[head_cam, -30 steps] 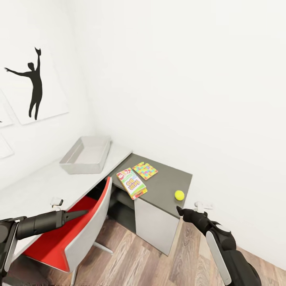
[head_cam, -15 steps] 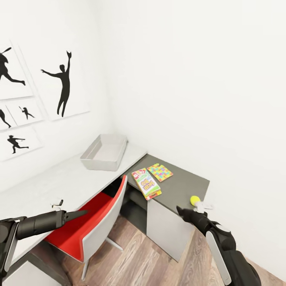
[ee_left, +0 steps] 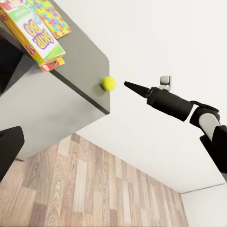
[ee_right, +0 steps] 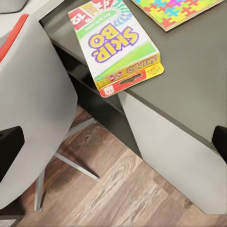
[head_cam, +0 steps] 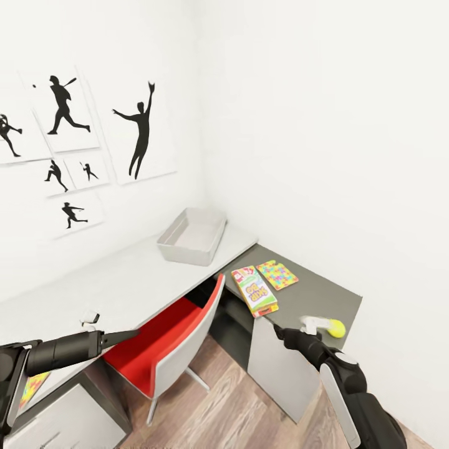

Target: Put all the toys in the child's room - the three board games (two on the bed and one on the table), the two jigsaw puzzles on the table, and the tennis ball on the table - inside the toy box on the table in the child's room.

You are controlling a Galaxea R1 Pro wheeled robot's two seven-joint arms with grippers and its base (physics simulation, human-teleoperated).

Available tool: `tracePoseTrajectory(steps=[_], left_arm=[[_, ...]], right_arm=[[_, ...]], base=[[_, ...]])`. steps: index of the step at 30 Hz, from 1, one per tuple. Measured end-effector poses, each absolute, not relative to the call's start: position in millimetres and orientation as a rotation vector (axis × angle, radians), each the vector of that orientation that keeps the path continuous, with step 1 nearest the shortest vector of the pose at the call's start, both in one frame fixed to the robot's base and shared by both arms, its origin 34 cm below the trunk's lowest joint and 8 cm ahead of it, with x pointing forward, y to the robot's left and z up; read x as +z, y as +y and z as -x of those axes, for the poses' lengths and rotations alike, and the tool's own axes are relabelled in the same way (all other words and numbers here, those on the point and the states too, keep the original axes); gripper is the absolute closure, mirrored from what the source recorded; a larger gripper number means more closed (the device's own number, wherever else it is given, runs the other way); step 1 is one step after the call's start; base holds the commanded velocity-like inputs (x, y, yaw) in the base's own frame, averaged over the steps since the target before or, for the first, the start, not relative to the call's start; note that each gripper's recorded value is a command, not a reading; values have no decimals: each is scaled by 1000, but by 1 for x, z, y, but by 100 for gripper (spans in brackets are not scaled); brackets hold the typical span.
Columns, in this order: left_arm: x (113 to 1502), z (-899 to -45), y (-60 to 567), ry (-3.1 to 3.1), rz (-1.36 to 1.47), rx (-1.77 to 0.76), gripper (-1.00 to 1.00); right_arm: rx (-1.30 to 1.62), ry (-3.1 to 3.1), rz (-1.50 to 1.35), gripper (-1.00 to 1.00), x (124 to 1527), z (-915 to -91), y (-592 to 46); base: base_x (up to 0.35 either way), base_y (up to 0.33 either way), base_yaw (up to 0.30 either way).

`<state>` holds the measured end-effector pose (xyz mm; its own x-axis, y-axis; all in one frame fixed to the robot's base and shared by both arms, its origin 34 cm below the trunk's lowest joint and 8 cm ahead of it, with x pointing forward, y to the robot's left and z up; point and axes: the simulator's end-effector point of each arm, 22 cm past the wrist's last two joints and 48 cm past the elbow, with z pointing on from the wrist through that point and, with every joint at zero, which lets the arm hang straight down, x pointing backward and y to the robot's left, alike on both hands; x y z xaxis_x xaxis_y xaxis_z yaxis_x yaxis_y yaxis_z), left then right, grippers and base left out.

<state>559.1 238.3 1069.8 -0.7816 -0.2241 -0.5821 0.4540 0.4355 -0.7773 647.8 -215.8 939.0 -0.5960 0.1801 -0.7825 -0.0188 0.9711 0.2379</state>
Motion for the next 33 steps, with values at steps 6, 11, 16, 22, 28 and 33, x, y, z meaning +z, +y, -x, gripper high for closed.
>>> tracePoseTrajectory(steps=[6, 11, 16, 22, 28, 33], left_arm=[[1070, -559, 238, 2059, -193, -1380, -100], [1069, -559, 238, 2058, -194, -1380, -100], [1069, -559, 238, 2059, -194, -1380, -100], [1069, -559, 238, 2059, -194, -1380, -100], [1069, -559, 237, 2058, -195, -1381, -100], [1069, -559, 237, 2059, -195, -1382, -100]], right_arm=[[276, 2194, -111, -100, 939, -648, -215], [273, 2194, -109, -100, 939, -648, -215], [271, 2199, -111, -100, 938, -647, -216], [271, 2198, -108, -100, 938, -647, -215], [270, 2193, -106, -100, 939, -648, -216], [267, 2191, -105, -100, 940, -648, -216]], base=[[138, 0, 215], [70, 0, 33], [11, 0, 5], [1, 0, 1], [82, 0, 0], [132, 0, 39]])
